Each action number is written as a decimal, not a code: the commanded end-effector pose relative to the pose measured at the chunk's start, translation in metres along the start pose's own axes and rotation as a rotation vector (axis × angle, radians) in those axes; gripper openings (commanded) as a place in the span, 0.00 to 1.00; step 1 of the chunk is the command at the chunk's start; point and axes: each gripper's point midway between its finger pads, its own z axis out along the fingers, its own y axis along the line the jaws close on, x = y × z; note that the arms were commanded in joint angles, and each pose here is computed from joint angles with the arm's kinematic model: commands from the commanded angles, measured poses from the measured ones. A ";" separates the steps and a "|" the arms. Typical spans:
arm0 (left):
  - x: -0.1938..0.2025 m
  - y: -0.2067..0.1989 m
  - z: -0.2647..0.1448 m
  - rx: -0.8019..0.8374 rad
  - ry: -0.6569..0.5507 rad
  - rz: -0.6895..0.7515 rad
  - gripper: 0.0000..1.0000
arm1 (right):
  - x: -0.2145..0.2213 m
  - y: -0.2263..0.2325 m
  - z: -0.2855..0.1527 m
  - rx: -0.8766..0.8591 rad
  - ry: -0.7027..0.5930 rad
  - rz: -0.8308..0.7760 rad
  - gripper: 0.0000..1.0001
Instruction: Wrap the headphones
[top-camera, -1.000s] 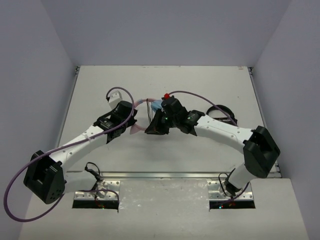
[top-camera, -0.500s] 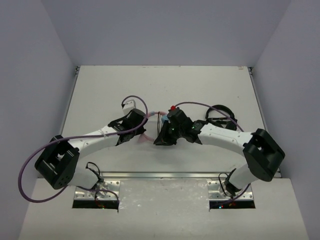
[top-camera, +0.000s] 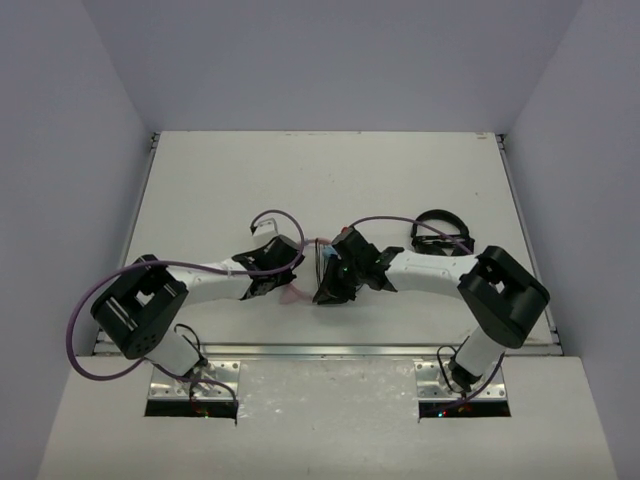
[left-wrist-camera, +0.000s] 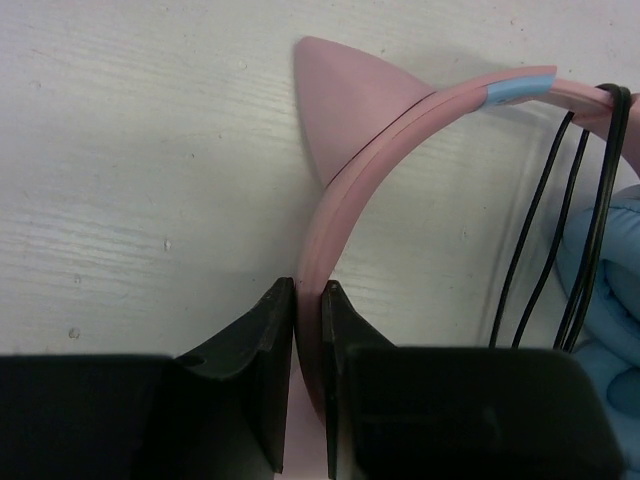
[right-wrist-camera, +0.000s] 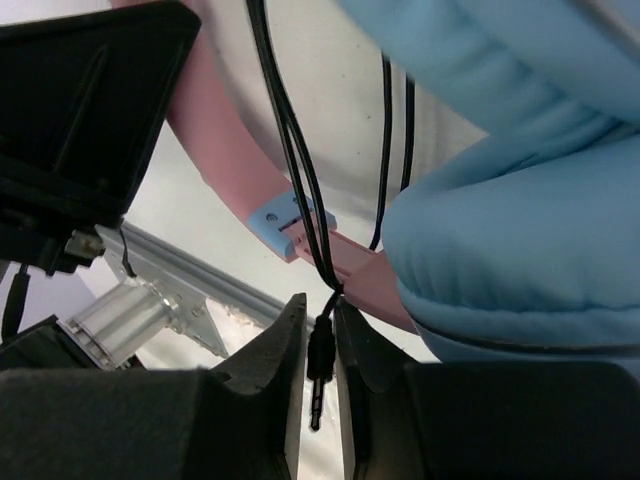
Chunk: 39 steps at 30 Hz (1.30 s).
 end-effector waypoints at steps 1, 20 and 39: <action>-0.001 -0.020 -0.002 0.065 -0.029 -0.055 0.00 | -0.018 0.011 0.007 -0.033 -0.046 -0.009 0.19; -0.029 -0.010 -0.021 -0.073 -0.091 -0.010 0.62 | -0.006 0.023 -0.018 -0.021 0.015 -0.008 0.53; -0.133 -0.031 -0.103 -0.052 -0.259 -0.090 1.00 | -0.013 0.042 -0.134 -0.014 -0.127 -0.274 0.83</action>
